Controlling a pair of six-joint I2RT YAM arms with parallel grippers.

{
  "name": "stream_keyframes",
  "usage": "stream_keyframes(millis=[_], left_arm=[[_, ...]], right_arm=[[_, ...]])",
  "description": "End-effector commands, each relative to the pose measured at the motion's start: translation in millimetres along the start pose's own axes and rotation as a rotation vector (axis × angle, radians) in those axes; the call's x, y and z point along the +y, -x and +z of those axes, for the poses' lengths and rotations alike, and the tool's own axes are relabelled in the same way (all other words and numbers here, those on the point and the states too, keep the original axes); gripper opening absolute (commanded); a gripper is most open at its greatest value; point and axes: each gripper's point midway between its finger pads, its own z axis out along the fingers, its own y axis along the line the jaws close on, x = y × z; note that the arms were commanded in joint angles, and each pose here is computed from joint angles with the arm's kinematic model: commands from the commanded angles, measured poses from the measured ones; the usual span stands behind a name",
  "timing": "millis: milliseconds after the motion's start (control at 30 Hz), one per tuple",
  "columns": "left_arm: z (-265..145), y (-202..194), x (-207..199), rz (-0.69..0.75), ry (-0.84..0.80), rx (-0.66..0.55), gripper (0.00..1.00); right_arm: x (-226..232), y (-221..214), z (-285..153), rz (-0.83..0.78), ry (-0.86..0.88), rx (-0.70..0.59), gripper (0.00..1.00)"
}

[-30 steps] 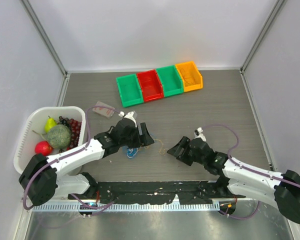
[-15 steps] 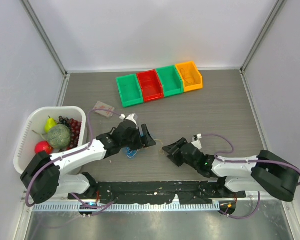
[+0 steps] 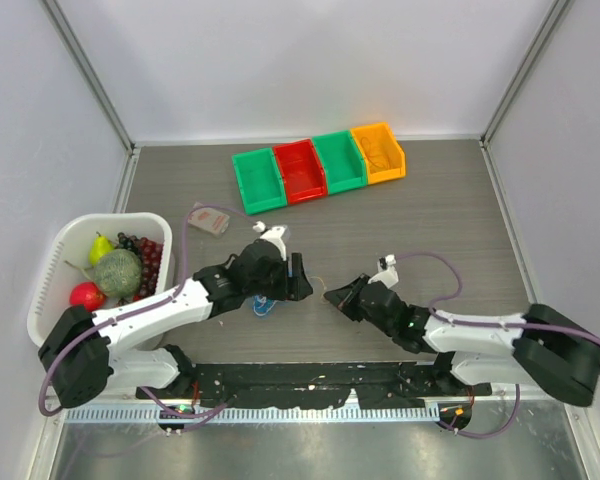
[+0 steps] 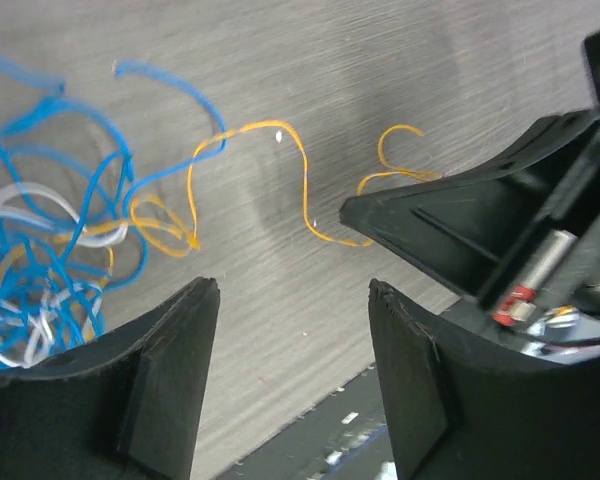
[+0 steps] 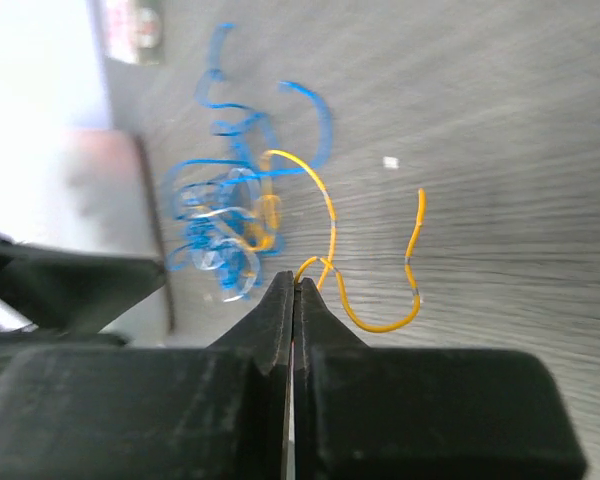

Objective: Untangle the cables

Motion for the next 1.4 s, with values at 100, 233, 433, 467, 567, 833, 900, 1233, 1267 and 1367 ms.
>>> stream_keyframes(millis=[100,233,433,467,567,833,900,1233,1267,1367], left_arm=[[-3.3,41.2,-24.0,0.598,0.020,-0.184,0.74],[7.2,46.1,-42.4,0.723,-0.078,-0.259,0.79],[31.4,60.8,-29.9,0.800,0.007,-0.349,0.73],[35.2,65.1,-25.2,0.795,0.043,-0.365,0.71],[49.7,70.7,-10.2,0.776,0.130,-0.386,0.59],[81.7,48.3,40.0,0.701,0.287,-0.339,0.49],[84.4,41.5,57.4,0.671,0.335,-0.323,0.45],[77.3,20.1,100.4,0.545,0.412,-0.280,0.39],[75.5,19.1,103.0,0.540,0.414,-0.281,0.39],[73.0,13.6,113.8,0.524,0.430,-0.274,0.39]], right_arm=[[72.4,35.8,-54.9,-0.235,0.215,-0.082,0.01],[106.5,43.4,-77.5,-0.313,0.282,-0.077,0.01],[163.8,47.7,-109.8,-0.273,0.438,-0.049,0.01],[169.5,49.3,-113.1,-0.268,0.453,-0.051,0.01],[196.5,55.5,-129.7,-0.272,0.508,-0.054,0.01],[304.8,120.1,-228.5,-0.442,0.639,-0.236,0.01],[342.3,146.7,-270.0,-0.475,0.692,-0.321,0.01],[446.1,228.7,-393.6,-0.547,0.838,-0.652,0.01],[448.7,233.2,-400.3,-0.557,0.842,-0.677,0.01],[463.4,250.6,-434.4,-0.539,0.892,-0.759,0.01]])
